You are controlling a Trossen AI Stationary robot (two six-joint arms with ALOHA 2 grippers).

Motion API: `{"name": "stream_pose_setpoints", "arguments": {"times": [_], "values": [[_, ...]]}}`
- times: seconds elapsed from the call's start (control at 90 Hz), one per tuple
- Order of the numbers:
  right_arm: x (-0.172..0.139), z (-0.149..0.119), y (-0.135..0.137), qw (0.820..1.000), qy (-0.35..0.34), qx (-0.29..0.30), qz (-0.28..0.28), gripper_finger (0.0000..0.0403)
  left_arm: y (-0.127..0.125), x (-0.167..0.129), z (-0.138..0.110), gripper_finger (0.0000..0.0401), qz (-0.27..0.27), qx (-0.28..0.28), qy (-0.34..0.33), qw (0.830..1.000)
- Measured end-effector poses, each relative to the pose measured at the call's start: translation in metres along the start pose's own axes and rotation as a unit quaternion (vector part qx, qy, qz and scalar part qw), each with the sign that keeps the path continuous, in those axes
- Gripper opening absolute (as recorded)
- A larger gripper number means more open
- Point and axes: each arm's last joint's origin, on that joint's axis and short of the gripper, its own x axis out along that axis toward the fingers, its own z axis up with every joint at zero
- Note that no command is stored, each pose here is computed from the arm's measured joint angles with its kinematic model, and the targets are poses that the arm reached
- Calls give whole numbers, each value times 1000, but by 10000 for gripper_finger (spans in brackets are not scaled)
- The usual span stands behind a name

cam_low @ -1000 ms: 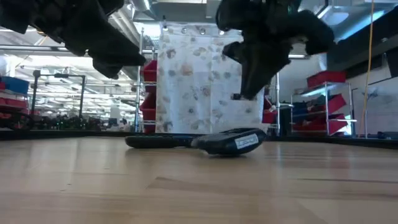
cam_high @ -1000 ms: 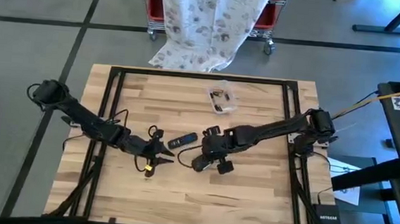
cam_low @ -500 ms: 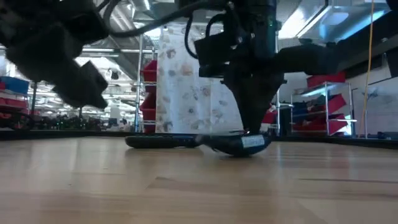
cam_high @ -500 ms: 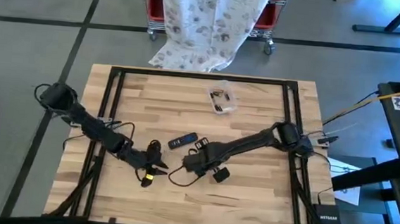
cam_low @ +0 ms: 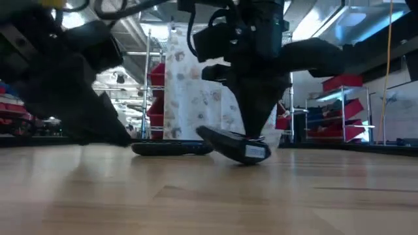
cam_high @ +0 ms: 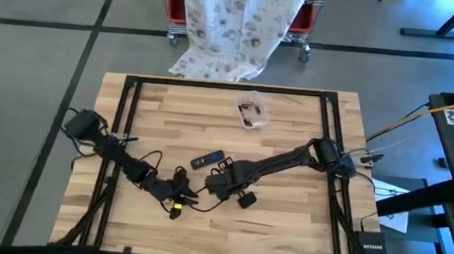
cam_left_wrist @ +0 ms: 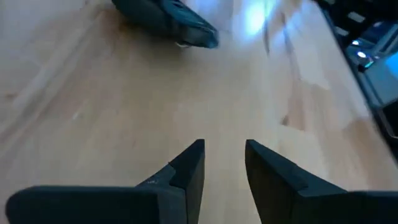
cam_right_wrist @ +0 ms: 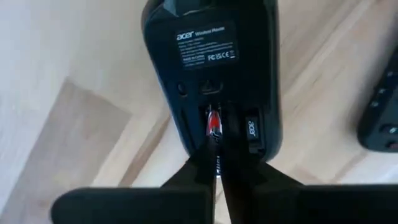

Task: Insert battery
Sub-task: Insert the white battery into the wireless mouse

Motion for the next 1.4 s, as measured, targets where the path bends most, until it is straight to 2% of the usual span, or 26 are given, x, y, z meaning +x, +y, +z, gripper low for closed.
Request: {"name": "stream_pose_setpoints", "arguments": {"times": [0.356,0.589,1.044,1.211,1.4], "values": [[-23,8,-6,998,-34,44,-19,0,-5,-11,15,96,1,28,-31,999],[-36,-3,-4,998,-2,67,-14,1,-8,-11,17,96,-11,25,-33,999],[-9,-11,2,994,20,103,-9,1,11,-3,26,96,42,33,-51,997],[-11,-13,2,994,33,102,-6,1,15,-2,29,96,40,31,-47,998],[-26,-13,2,994,3,113,5,1,18,4,25,96,40,32,-42,998]]}}
